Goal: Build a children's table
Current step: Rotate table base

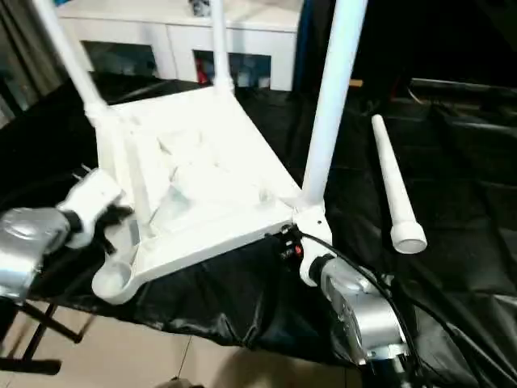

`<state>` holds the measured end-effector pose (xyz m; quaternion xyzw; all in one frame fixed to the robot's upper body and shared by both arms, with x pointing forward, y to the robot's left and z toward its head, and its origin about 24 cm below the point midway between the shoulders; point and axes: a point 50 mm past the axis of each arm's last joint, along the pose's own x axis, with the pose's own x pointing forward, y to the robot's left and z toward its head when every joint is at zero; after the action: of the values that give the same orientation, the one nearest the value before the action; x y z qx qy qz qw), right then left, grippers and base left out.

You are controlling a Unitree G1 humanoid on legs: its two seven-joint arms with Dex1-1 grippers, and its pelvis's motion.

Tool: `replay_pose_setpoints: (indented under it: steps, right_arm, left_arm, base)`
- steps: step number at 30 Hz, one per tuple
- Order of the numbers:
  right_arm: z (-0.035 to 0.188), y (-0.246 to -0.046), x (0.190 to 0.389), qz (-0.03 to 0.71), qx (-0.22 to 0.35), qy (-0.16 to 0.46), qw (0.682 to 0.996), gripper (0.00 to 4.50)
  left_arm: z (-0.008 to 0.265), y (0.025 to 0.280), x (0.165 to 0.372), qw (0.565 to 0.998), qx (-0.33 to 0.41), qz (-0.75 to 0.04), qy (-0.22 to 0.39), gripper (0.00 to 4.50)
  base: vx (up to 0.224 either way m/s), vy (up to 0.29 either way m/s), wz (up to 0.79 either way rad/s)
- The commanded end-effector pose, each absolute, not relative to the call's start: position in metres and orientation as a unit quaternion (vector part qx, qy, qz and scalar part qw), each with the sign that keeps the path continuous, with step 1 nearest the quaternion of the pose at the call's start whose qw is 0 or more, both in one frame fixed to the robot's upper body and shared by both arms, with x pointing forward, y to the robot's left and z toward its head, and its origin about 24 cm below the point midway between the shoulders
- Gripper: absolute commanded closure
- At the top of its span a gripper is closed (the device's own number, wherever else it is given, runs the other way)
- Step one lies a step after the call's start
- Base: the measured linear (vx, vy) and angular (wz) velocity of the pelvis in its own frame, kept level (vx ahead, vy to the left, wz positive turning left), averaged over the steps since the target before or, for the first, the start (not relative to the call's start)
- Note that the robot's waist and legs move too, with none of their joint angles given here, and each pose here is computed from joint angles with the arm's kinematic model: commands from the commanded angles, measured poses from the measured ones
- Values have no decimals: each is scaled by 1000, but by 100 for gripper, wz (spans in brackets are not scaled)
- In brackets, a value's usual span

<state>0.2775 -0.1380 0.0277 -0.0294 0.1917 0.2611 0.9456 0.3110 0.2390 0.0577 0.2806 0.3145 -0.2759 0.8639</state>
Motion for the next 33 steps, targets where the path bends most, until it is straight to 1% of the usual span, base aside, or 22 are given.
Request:
replay_pose_setpoints:
  steps: [1,3,6,7,8,10,12,13,14,18,19,20,24,25,26,29,30,31,33]
  right_arm:
    - [34,-137,286,247,-32,174,953,303]
    - [35,-137,290,242,-32,171,954,321]
    - [35,-136,292,243,-34,169,955,344]
    - [36,-133,296,246,-34,167,954,364]
    - [37,-132,297,249,-34,166,954,364]
    - [36,-129,301,251,-36,167,953,379]
    - [34,-123,308,258,-41,169,950,397]
    - [33,-122,310,259,-42,169,950,409]
    - [33,-120,312,261,-42,170,949,409]
    - [33,-118,313,264,-43,170,948,439]
    - [33,-116,315,266,-43,169,948,446]
    - [33,-112,316,270,-43,168,947,446]
    - [32,-111,317,271,-42,166,947,446]
    - [31,-111,316,270,-41,167,947,446]
    - [31,-111,316,270,-41,167,947,446]
    - [28,-113,313,265,-37,170,948,446]
    - [28,-113,313,265,-37,170,948,446]
    - [27,-114,312,259,-35,171,950,446]
    - [27,-116,312,249,-34,171,953,446]
  left_arm:
    - [52,251,306,830,314,-279,366,450]
    - [50,253,303,820,316,-288,381,450]
    - [48,251,303,822,308,-289,383,450]
    - [47,247,302,814,304,-311,385,450]
    - [46,243,302,810,298,-324,387,450]
    - [46,233,300,805,276,-359,383,450]
    - [50,211,293,783,240,-436,373,450]
    - [51,205,291,776,234,-453,371,450]
    - [52,199,291,773,229,-465,367,450]
    - [53,190,291,770,221,-479,359,450]
    - [54,180,292,769,214,-489,352,450]
    - [56,154,295,768,201,-510,330,450]
    - [54,137,301,774,210,-508,313,450]
    - [54,128,304,777,207,-511,305,450]
    - [54,128,304,777,207,-511,305,450]
    - [57,108,313,797,191,-501,278,450]
    - [57,108,313,798,190,-501,277,450]
    - [55,98,317,808,187,-492,266,450]
    - [54,93,320,814,187,-486,258,450]
  base:
    - [0,0,0]
    - [0,0,0]
    - [0,0,0]
    - [0,0,0]
    - [0,0,0]
    - [0,0,0]
    - [0,0,0]
    - [0,0,0]
    - [0,0,0]
    - [0,0,0]
    - [0,0,0]
    - [0,0,0]
    - [0,0,0]
    - [0,0,0]
    - [0,0,0]
    - [0,0,0]
    - [0,0,0]
    - [0,0,0]
    - [0,0,0]
